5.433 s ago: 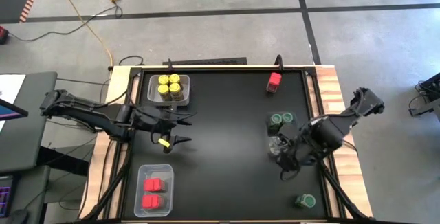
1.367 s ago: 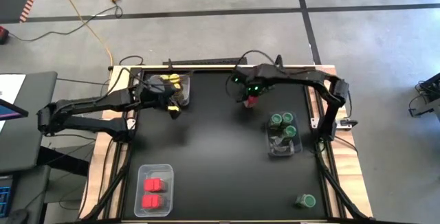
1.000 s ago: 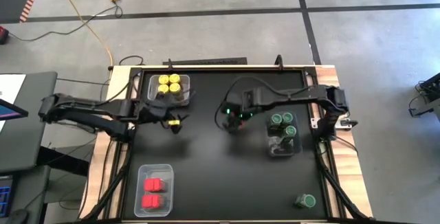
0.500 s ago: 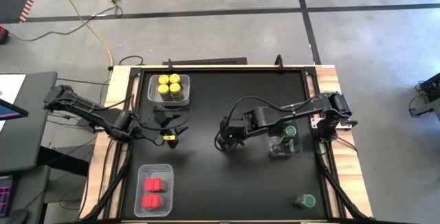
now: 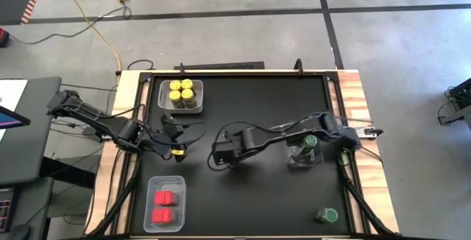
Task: Sort spices by type
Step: Put the red seasoning can into the transparent bin
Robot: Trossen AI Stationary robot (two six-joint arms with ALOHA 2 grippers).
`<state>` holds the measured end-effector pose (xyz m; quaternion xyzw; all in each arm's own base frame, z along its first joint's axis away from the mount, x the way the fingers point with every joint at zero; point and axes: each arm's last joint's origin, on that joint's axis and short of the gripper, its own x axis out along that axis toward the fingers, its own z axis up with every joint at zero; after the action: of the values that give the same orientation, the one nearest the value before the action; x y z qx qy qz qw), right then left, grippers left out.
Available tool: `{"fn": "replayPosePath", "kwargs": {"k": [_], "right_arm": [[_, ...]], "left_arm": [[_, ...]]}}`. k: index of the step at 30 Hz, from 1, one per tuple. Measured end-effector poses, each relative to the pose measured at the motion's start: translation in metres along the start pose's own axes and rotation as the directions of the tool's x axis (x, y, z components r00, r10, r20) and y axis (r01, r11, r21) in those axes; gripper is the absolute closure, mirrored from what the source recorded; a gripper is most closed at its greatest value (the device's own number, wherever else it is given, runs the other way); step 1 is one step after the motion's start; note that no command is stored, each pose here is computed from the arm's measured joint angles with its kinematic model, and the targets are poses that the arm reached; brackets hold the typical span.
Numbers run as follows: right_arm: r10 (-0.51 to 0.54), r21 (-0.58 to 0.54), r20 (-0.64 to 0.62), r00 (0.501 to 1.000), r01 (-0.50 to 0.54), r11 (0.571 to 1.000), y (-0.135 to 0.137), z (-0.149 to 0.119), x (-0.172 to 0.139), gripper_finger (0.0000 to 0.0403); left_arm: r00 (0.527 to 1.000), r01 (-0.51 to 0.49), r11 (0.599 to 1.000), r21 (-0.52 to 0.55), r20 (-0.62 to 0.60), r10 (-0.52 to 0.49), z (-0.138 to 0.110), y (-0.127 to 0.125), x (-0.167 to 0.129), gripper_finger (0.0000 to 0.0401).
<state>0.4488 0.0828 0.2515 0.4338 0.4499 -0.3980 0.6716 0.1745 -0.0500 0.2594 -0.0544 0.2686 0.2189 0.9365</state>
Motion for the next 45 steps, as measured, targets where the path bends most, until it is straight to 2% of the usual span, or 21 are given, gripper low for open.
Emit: {"fn": "replayPosePath", "kwargs": {"k": [4,8,14,18,25,30,35,38,40,45], "right_arm": [[-0.046,0.149,0.035,0.998,0.040,0.988,0.012,0.003,0.004,0.0162],[-0.081,0.252,0.033,0.996,0.070,0.965,0.019,0.004,0.027,0.0160],[-0.010,0.331,0.008,1.000,0.006,0.943,0.032,-0.006,0.056,0.0139],[0.015,0.445,0.005,1.000,-0.016,0.895,0.035,-0.006,0.058,0.0136],[0.037,0.410,0.020,0.999,-0.042,0.911,0.038,-0.011,0.056,0.0133],[0.076,0.388,0.111,0.991,-0.113,0.915,0.043,-0.019,0.054,0.0132],[0.078,0.395,0.117,0.990,-0.119,0.911,0.043,-0.020,0.053,0.0129],[0.078,0.397,0.120,0.990,-0.120,0.910,0.043,-0.019,0.054,0.0116],[0.087,0.360,0.122,0.989,-0.126,0.924,0.044,-0.019,0.053,0.0102],[0.095,0.379,0.123,0.988,-0.136,0.915,0.045,-0.018,0.053,0.0071]], "left_arm": [[1.000,-0.011,0.999,0.030,-0.024,0.011,-0.003,0.002,-0.001,0.0120],[0.999,-0.019,0.999,0.047,-0.041,0.021,-0.005,0.004,-0.001,0.0120],[0.995,-0.039,0.995,0.096,-0.092,0.048,-0.010,0.007,-0.002,0.0120],[0.990,-0.051,0.991,0.126,-0.123,0.067,-0.014,0.009,-0.002,0.0120],[0.989,-0.053,0.990,0.133,-0.131,0.071,-0.015,0.010,-0.002,0.0120],[0.986,-0.060,0.987,0.149,-0.145,0.082,-0.016,0.011,-0.003,0.0120],[0.986,-0.060,0.987,0.149,-0.145,0.081,-0.016,0.011,-0.003,0.0120],[0.986,-0.060,0.987,0.149,-0.145,0.081,-0.016,0.011,-0.003,0.0120],[0.986,-0.059,0.987,0.149,-0.145,0.081,-0.016,0.011,-0.003,0.0120],[0.986,-0.059,0.987,0.148,-0.145,0.081,-0.016,0.011,-0.002,0.0120]]}}
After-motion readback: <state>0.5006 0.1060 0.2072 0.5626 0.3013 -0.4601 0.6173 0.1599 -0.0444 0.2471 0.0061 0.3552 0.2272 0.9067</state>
